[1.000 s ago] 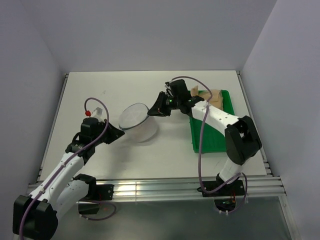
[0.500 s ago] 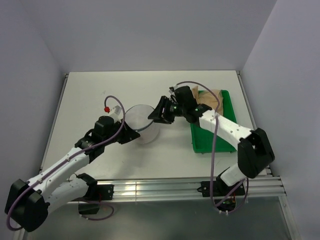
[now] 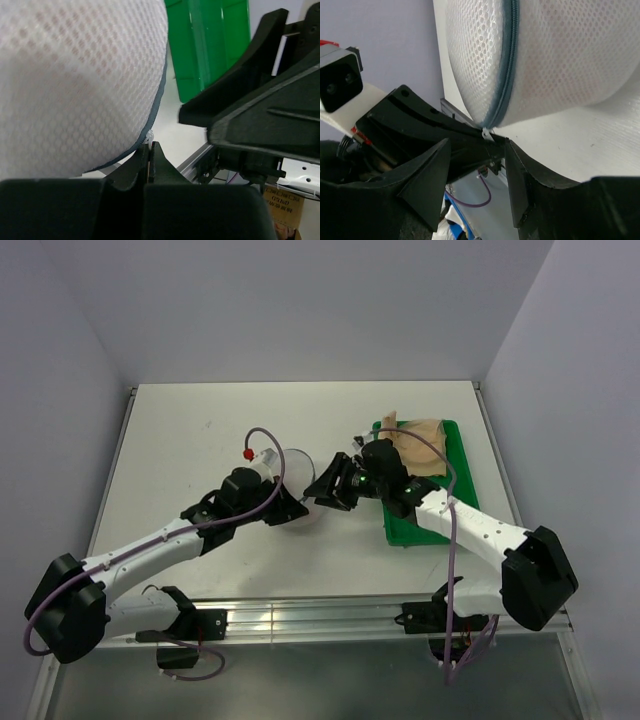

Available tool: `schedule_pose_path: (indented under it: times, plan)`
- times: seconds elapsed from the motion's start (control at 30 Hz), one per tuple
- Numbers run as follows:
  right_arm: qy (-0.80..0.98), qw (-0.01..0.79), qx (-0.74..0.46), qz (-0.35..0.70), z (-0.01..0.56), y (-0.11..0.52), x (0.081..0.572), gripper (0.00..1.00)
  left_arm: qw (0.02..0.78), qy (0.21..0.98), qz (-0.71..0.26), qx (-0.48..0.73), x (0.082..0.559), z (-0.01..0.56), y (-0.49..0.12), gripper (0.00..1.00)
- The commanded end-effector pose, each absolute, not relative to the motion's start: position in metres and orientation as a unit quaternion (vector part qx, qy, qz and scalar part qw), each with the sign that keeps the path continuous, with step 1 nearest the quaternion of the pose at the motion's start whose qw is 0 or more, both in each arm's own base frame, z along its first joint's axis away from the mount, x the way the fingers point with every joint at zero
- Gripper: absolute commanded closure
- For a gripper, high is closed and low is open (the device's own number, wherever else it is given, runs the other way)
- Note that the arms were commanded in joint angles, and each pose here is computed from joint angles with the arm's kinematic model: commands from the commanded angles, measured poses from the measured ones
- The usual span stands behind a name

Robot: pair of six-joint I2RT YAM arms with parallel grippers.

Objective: Place the bra in the laundry bag and zip it closed

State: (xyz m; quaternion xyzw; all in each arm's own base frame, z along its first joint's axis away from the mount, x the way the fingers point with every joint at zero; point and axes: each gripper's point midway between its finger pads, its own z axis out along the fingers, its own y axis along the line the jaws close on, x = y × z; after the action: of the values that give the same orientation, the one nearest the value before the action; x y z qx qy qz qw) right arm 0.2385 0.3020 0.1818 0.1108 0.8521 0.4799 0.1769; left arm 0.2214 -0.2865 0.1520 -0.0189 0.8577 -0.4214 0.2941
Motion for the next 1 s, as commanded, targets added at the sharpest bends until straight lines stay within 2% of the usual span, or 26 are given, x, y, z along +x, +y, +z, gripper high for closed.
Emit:
schedule_pose_path:
  times: [0.0, 0.27, 0.37, 0.43, 0.5, 0.6, 0.97]
  plan:
    - [0.839, 0.198, 0.12, 0.492, 0.187, 0.31, 0.251, 0.45, 0.329, 0.829, -0.452, -0.012, 0.233, 0.187, -0.304, 1.0]
    - [0.843, 0.185, 0.127, 0.489, 0.173, 0.321, 0.261, 0.49, 0.322, 0.835, -0.447, -0.007, 0.233, 0.182, -0.307, 1.0]
    - [0.845, 0.182, 0.129, 0.486, 0.169, 0.323, 0.263, 0.58, 0.319, 0.838, -0.444, -0.008, 0.232, 0.178, -0.306, 1.0]
    - [0.845, 0.182, 0.128, 0.485, 0.169, 0.325, 0.266, 0.78, 0.318, 0.842, -0.435, -0.012, 0.231, 0.173, -0.302, 1.0]
    - [0.847, 0.179, 0.127, 0.484, 0.166, 0.328, 0.269, 0.93, 0.317, 0.846, -0.429, -0.017, 0.23, 0.171, -0.298, 1.0]
    - [0.85, 0.178, 0.125, 0.48, 0.164, 0.329, 0.272, 1.0, 0.313, 0.861, -0.4, -0.038, 0.229, 0.159, -0.286, 1.0]
    - [0.85, 0.192, 0.135, 0.471, 0.167, 0.314, 0.291, 1.0, 0.296, 0.887, -0.323, -0.143, 0.233, 0.117, -0.201, 1.0]
